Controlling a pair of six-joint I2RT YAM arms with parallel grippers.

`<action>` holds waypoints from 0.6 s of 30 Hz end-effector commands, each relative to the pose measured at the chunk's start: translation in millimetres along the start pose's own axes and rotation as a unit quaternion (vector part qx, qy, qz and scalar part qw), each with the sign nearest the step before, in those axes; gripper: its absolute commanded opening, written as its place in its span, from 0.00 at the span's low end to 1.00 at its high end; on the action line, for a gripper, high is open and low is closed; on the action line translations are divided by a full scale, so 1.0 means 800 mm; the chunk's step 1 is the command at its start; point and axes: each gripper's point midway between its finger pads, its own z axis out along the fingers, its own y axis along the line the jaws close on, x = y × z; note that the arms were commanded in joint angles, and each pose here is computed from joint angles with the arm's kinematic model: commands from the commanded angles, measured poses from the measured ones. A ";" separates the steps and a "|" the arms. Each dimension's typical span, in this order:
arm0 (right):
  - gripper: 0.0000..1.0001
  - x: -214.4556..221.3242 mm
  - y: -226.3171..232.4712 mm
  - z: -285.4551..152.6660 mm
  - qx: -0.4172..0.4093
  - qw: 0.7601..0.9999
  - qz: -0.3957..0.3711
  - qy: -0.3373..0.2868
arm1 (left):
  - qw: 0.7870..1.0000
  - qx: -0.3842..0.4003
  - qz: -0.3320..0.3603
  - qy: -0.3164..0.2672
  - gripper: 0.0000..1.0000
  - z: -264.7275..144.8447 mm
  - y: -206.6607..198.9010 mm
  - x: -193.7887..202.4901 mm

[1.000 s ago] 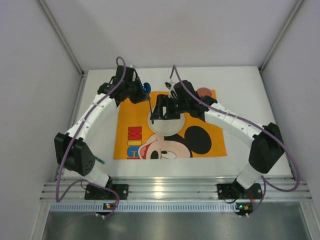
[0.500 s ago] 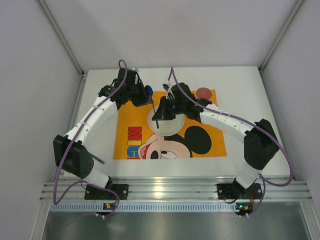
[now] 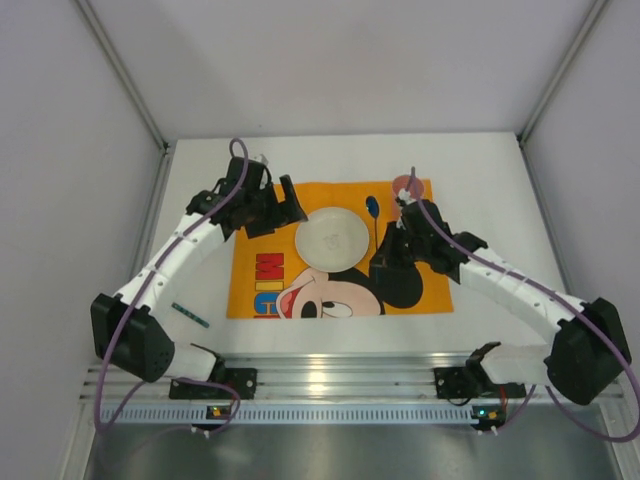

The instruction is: Set the dinner table for one person

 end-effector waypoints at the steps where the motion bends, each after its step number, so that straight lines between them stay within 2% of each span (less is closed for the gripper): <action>1: 0.00 0.022 -0.046 -0.005 0.046 0.999 0.010 -0.003 | 1.000 -0.022 0.013 -0.016 0.98 -0.010 0.018 -0.001; 10: 0.00 0.041 -0.100 0.016 0.104 0.994 0.024 0.019 | 0.999 -0.028 0.019 -0.011 0.96 -0.010 0.019 -0.001; 18: 0.00 0.028 -0.110 0.045 0.118 0.993 0.012 0.030 | 0.999 -0.043 0.022 -0.008 0.95 -0.015 0.029 0.005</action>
